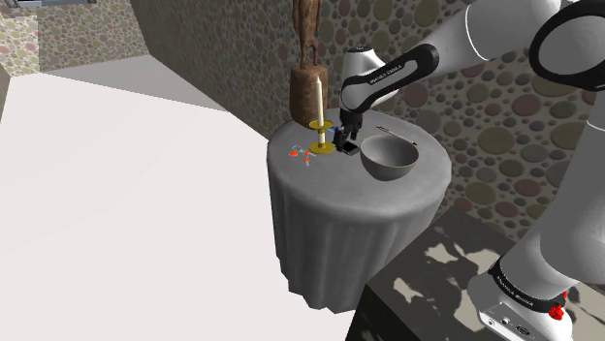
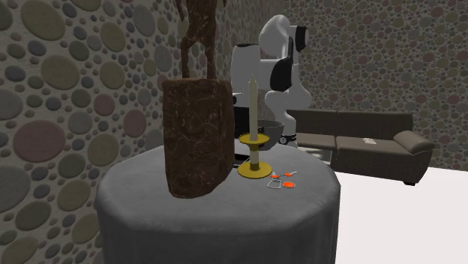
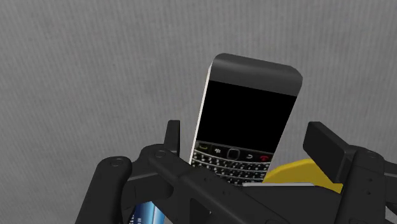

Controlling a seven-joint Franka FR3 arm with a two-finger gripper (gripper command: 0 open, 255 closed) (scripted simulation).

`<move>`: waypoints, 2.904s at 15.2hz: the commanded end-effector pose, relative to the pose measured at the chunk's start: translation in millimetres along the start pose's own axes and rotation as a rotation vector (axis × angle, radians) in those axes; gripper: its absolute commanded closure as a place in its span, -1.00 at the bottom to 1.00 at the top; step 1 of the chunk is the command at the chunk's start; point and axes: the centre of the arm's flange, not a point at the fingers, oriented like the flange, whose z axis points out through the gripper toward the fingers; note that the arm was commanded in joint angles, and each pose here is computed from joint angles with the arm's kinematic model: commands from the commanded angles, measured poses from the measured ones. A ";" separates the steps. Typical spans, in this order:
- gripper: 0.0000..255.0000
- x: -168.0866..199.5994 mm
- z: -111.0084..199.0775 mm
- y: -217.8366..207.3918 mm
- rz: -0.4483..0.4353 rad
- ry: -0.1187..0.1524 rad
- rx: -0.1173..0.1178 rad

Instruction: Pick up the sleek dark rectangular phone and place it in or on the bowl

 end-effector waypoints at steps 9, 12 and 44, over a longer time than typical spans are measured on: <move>1.00 -1.6 9.5 -1.9 -0.002 -0.002 0.001; 1.00 -2.0 10.1 -1.6 -0.002 -0.002 0.001; 1.00 2.7 -127.6 6.3 -0.002 -0.002 0.001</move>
